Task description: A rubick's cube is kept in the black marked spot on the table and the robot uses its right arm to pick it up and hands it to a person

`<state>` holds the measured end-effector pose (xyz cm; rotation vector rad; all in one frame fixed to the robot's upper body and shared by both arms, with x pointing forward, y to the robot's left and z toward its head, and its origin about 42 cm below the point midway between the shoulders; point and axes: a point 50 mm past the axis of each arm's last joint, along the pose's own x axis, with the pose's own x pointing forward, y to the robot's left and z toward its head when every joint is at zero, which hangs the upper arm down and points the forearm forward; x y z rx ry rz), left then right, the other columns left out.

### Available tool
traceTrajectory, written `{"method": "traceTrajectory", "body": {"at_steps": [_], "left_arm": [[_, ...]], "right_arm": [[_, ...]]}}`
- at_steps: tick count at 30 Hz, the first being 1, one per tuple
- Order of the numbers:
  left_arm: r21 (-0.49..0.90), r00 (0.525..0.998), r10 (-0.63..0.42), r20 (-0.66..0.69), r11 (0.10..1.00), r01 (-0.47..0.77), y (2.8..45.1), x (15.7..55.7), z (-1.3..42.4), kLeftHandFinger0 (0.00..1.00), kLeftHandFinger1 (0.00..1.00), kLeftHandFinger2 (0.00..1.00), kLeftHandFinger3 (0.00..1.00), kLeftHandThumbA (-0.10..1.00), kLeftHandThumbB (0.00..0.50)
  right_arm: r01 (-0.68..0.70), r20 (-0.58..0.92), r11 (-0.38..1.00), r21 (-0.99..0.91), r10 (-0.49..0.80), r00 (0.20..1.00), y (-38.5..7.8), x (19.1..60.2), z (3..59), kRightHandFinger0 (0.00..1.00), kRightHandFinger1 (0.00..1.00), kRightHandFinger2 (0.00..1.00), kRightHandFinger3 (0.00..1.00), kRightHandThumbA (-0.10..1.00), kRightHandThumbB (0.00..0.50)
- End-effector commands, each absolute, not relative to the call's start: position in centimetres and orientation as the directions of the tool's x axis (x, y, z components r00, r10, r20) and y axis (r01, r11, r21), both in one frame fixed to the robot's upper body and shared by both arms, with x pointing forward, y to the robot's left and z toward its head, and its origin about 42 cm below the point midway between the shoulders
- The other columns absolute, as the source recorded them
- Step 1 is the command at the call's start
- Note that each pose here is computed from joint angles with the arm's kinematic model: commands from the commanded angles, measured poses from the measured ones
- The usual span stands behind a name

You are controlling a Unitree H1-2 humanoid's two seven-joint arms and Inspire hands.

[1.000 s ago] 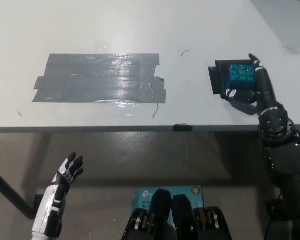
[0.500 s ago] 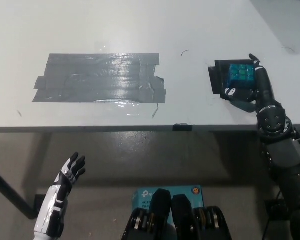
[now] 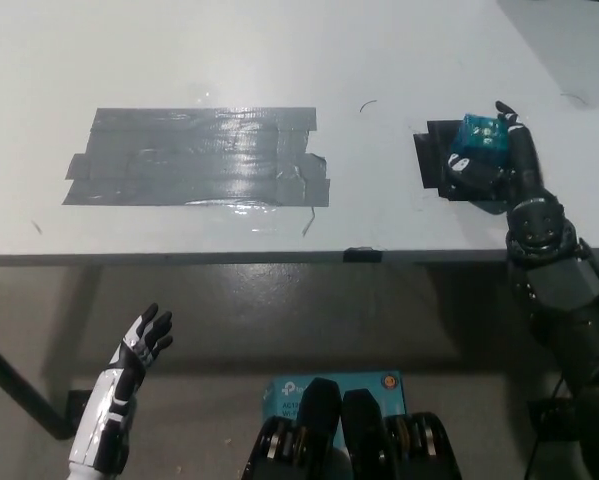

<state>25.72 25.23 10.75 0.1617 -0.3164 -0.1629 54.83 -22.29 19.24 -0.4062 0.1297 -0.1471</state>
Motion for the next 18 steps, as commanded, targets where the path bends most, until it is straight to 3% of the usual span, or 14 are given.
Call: {"method": "traceTrajectory", "body": {"at_steps": [1,2,3,4,8,11,13,14,15,17,18], "left_arm": [[0.204,0.916,-0.209,0.341,0.968,0.145,25.4,26.1,12.1,1.00,1.00,1.00,1.00,1.00,0.154],[0.204,0.916,-0.209,0.341,0.968,0.145,25.4,26.1,12.1,1.00,1.00,1.00,1.00,1.00,0.154],[0.207,0.916,-0.208,0.343,0.968,0.143,25.4,26.2,12.2,1.00,1.00,1.00,1.00,1.00,0.155],[0.207,0.916,-0.207,0.343,0.968,0.141,25.5,26.2,12.2,1.00,1.00,1.00,1.00,1.00,0.160],[0.203,0.916,-0.206,0.345,0.969,0.141,25.6,26.4,12.4,1.00,1.00,1.00,1.00,1.00,0.145],[0.200,0.915,-0.207,0.348,0.969,0.143,25.6,26.5,12.4,1.00,1.00,1.00,1.00,1.00,0.144],[0.199,0.915,-0.207,0.347,0.969,0.144,25.7,26.5,12.4,1.00,1.00,1.00,1.00,1.00,0.150],[0.199,0.913,-0.208,0.350,0.969,0.145,25.7,26.6,12.4,1.00,1.00,1.00,1.00,1.00,0.142],[0.199,0.913,-0.209,0.351,0.969,0.146,25.7,26.6,12.4,1.00,1.00,1.00,1.00,1.00,0.142],[0.198,0.912,-0.213,0.349,0.969,0.150,25.7,26.6,12.4,1.00,1.00,1.00,1.00,1.00,0.140],[0.197,0.913,-0.215,0.348,0.968,0.152,25.7,26.6,12.4,1.00,1.00,1.00,1.00,1.00,0.140]], "right_arm": [[0.099,-0.147,0.873,-0.478,-0.191,0.971,-22.7,54.6,17.8,0.49,0.51,0.52,0.50,-0.10,0.314],[0.099,-0.147,0.873,-0.478,-0.191,0.971,-22.7,54.6,17.8,0.49,0.51,0.52,0.50,-0.10,0.314],[0.079,-0.172,0.857,-0.508,-0.191,0.966,-22.9,54.3,17.0,0.62,0.56,0.53,0.58,-0.10,0.296],[0.058,-0.194,0.844,-0.533,-0.188,0.963,-23.2,54.1,16.4,0.66,0.56,0.52,0.65,-0.10,0.285],[0.032,-0.216,0.828,-0.560,-0.182,0.959,-23.8,53.8,15.7,0.66,0.53,0.44,0.76,-0.10,0.262],[0.032,-0.214,0.821,-0.571,-0.187,0.959,-23.9,53.8,15.8,0.65,0.52,0.43,0.77,-0.10,0.270],[0.037,-0.206,0.818,-0.575,-0.188,0.960,-23.9,53.9,15.9,0.73,0.54,0.39,0.78,-0.10,0.270],[0.047,-0.196,0.823,-0.566,-0.190,0.962,-24.0,53.9,16.1,0.62,0.44,0.35,0.77,-0.10,0.254],[0.053,-0.190,0.825,-0.562,-0.191,0.963,-24.0,54.0,16.1,0.62,0.44,0.35,0.77,-0.10,0.254],[0.085,-0.150,0.824,-0.560,-0.201,0.968,-23.9,54.1,16.6,0.20,0.14,0.19,0.72,-0.10,0.261],[0.097,-0.135,0.824,-0.558,-0.205,0.969,-23.9,54.1,16.7,0.04,0.11,0.22,0.75,-0.10,0.255]]}}
